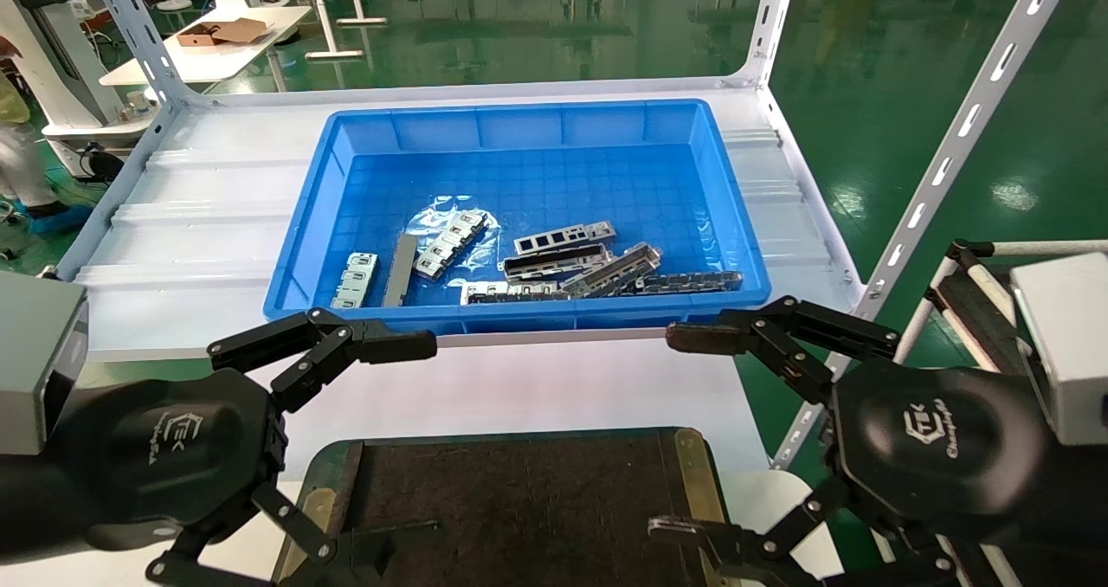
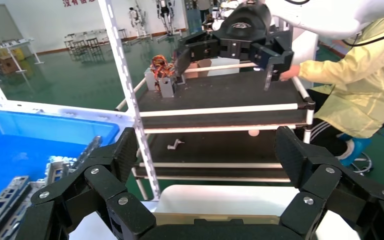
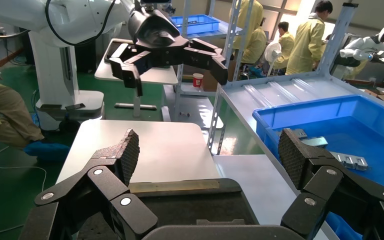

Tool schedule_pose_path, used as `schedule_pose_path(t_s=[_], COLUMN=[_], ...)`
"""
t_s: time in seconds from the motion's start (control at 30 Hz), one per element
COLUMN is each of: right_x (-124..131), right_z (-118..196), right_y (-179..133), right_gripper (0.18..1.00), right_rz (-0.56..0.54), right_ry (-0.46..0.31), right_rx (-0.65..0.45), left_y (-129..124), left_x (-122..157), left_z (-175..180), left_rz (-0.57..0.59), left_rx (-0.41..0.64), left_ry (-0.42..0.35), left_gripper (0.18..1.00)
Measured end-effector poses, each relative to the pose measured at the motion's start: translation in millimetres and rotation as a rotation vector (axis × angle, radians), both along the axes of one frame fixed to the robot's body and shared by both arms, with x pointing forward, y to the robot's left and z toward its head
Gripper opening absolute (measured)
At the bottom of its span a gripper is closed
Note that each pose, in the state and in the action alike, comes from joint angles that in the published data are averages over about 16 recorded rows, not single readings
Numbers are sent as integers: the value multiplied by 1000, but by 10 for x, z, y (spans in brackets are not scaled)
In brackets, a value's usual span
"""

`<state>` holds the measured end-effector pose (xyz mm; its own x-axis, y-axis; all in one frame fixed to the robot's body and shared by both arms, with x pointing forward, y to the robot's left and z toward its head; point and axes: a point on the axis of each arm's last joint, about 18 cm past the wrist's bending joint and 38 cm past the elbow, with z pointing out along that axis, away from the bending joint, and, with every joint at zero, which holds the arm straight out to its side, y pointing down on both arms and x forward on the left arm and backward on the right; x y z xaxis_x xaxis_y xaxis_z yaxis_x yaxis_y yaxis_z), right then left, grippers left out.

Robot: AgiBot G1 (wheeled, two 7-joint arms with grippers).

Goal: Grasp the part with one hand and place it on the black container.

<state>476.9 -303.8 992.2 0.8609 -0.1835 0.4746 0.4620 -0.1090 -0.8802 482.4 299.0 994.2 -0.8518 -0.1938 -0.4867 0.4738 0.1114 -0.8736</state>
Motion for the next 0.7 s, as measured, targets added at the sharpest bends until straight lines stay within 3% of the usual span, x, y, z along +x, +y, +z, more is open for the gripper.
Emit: schedule_pose_path(t_s=[0.37, 0.7], right_x=[0, 0], right_z=[0, 0], right_y=[0, 0], right_gripper=[1001, 1001], right_rz=[0, 0], right_ry=[0, 0], right_rx=[0, 0], left_y=[-122, -368], left_x=[250, 704], left_z=[49, 161], left_rz=[35, 91], left_rx=[-9, -31], left_ry=[-22, -44], left_gripper=[1001, 1001])
